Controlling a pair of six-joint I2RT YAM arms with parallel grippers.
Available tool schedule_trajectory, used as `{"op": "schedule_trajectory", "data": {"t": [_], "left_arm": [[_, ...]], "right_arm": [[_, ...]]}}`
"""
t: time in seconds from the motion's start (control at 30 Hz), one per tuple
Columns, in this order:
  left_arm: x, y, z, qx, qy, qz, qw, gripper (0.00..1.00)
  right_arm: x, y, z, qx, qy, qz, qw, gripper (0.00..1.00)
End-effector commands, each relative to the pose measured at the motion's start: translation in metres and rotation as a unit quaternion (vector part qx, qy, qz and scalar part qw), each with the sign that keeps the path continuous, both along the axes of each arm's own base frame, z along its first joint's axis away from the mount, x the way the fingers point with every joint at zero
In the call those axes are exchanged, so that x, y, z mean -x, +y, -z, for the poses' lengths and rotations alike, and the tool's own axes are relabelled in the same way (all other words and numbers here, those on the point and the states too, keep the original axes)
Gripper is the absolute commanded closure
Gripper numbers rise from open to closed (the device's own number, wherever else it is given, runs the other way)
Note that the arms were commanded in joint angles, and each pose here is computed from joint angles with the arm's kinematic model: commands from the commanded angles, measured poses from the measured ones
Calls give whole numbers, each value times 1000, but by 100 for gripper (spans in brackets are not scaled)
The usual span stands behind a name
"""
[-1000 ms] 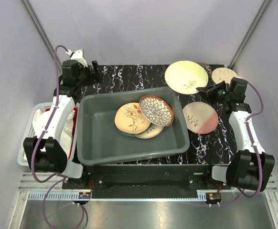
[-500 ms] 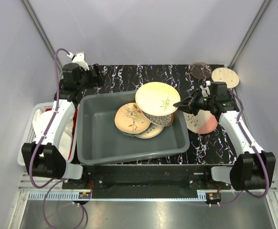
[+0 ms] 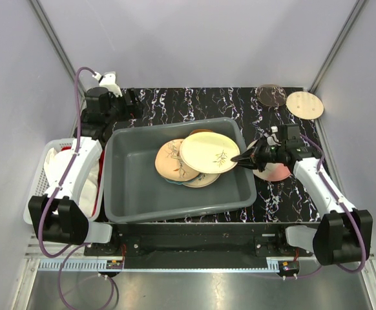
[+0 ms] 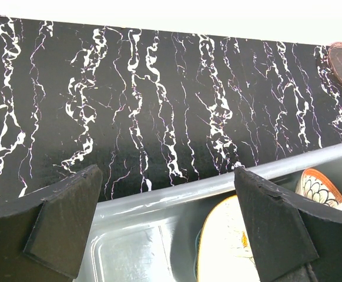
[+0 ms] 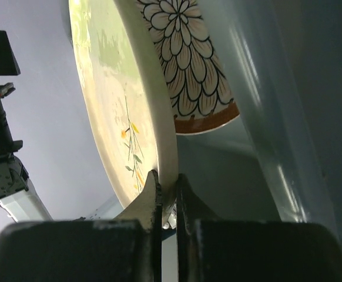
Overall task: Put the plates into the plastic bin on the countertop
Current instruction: Place the plate in the plastic bin.
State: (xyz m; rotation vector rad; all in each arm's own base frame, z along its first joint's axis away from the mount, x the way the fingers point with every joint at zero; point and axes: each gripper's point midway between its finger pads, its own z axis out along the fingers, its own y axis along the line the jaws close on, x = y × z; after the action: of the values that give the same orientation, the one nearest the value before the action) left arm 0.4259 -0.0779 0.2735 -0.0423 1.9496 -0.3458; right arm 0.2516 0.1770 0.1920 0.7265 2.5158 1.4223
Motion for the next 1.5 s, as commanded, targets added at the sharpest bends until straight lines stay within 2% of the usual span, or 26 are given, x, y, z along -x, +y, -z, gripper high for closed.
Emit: {"op": "schedule_trajectory", "data": {"t": [0.0, 0.23, 0.37, 0.4, 0.43, 0.63, 0.97, 1.03, 1.1, 1.47], "left_arm": [[3, -3, -24, 1, -40, 9, 999, 1], [1, 1, -27, -11, -41, 4, 999, 1], [1, 2, -27, -15, -41, 3, 999, 1], [-1, 2, -25, -16, -39, 3, 999, 1], [-1, 2, -24, -17, -38, 1, 999, 1], [-5, 2, -23, -17, -36, 2, 999, 1], [-7, 3, -20, -21, -32, 0, 999, 1], [-7, 3, -20, -20, -32, 0, 999, 1], [-7, 2, -19, -19, -31, 1, 999, 1], [-6, 1, -17, -13, -31, 3, 999, 1]], "right_arm": [[-15, 9, -16, -34, -14, -13, 999, 100], [-22, 9, 14, -28, 52, -9, 998, 100], [-26, 7, 20, -7, 55, -11, 998, 99], [-28, 6, 21, -1, 55, -10, 998, 96], [-30, 5, 20, 3, 54, -8, 998, 89], [-34, 4, 20, 13, 52, -10, 998, 63], [-34, 0, 12, 30, 52, -8, 998, 42], [-32, -2, 9, 35, 51, -6, 998, 36], [-28, -4, 9, 41, 56, -2, 998, 27], [-24, -12, -16, 68, 20, 4, 997, 22]]}}
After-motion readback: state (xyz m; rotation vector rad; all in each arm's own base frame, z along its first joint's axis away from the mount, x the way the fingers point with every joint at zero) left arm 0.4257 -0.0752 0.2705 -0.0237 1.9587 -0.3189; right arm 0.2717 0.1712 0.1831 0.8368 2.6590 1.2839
